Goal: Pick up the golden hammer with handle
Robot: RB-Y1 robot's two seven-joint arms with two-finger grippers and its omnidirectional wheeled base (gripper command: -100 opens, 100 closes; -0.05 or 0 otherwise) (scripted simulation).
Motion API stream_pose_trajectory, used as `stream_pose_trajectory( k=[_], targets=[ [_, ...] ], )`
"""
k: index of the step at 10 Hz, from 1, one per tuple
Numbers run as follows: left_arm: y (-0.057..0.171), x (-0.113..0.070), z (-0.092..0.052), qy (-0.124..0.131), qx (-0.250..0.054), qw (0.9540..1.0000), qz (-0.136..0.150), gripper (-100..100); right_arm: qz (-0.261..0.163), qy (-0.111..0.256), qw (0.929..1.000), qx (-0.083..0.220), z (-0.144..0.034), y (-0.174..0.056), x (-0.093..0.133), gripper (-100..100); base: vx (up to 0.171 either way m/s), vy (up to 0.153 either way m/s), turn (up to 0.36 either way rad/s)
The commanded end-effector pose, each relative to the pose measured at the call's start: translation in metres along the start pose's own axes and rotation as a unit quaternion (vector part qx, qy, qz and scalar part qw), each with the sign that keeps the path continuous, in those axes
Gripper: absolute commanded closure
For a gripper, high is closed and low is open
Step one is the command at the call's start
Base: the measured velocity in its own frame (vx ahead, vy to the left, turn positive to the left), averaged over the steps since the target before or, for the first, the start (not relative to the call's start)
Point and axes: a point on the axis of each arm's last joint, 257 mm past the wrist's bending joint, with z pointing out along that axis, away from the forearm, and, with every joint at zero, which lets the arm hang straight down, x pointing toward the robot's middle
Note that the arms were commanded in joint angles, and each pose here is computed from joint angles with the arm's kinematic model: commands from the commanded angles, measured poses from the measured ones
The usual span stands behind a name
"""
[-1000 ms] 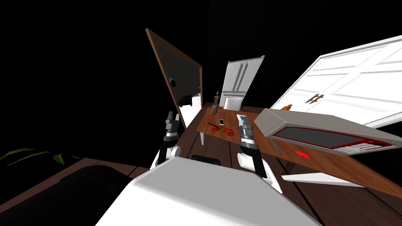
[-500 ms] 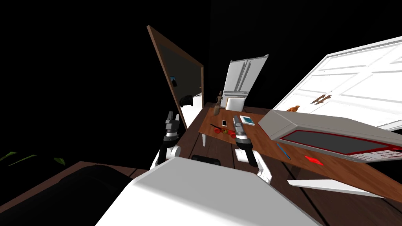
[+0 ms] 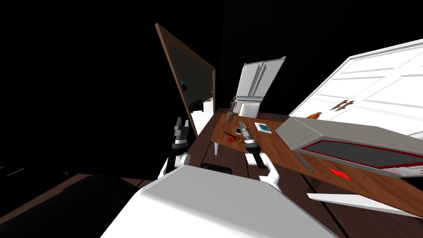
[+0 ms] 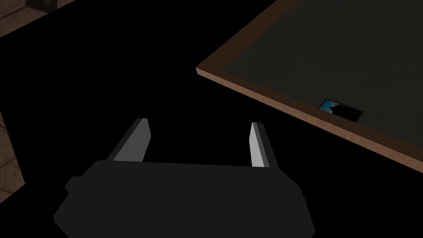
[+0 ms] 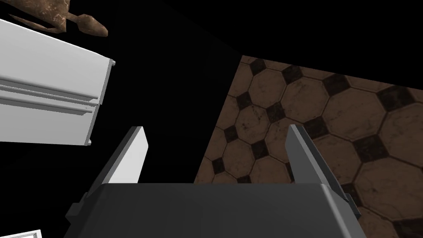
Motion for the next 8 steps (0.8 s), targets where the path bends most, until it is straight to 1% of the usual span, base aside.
stream_pose_trajectory(
  k=[1,2,3,4,5,6,7,8],
  targets=[
    [0.000,0.000,0.000,0.000,0.000,1.0000,0.000,0,-0.029,0.025,0.9991,-0.019,0.009,0.001,0.017,-100,0.035,0.057,0.014],
    [0.000,0.000,0.000,0.000,0.000,1.0000,0.000,0,-0.033,0.031,0.9989,-0.013,0.007,-0.004,0.021,-100,0.036,0.055,0.007],
    [0.000,0.000,0.000,0.000,0.000,1.0000,0.000,0,-0.056,0.052,0.9966,-0.029,0.013,-0.003,0.034,-100,0.036,0.060,0.008],
    [0.000,0.000,0.000,0.000,0.000,1.0000,0.000,0,-0.061,0.058,0.9961,-0.026,0.013,-0.006,0.038,-100,0.031,0.053,0.006],
    [0.000,0.000,0.000,0.000,0.000,1.0000,0.000,0,-0.086,0.079,0.9921,-0.046,0.021,-0.003,0.051,-100,0.042,0.067,0.010],
    [0.000,0.000,0.000,0.000,0.000,1.0000,0.000,0,-0.091,0.086,0.9913,-0.040,0.018,-0.010,0.056,-100,0.035,0.057,0.003],
    [0.000,0.000,0.000,0.000,0.000,1.0000,0.000,0,-0.115,0.107,0.9858,-0.059,0.025,-0.007,0.068,-100,0.030,0.065,0.006],
    [0.000,0.000,0.000,0.000,0.000,1.0000,0.000,0,-0.121,0.116,0.9845,-0.054,0.022,-0.014,0.074,-100,0.028,0.054,0.003]
  ],
)
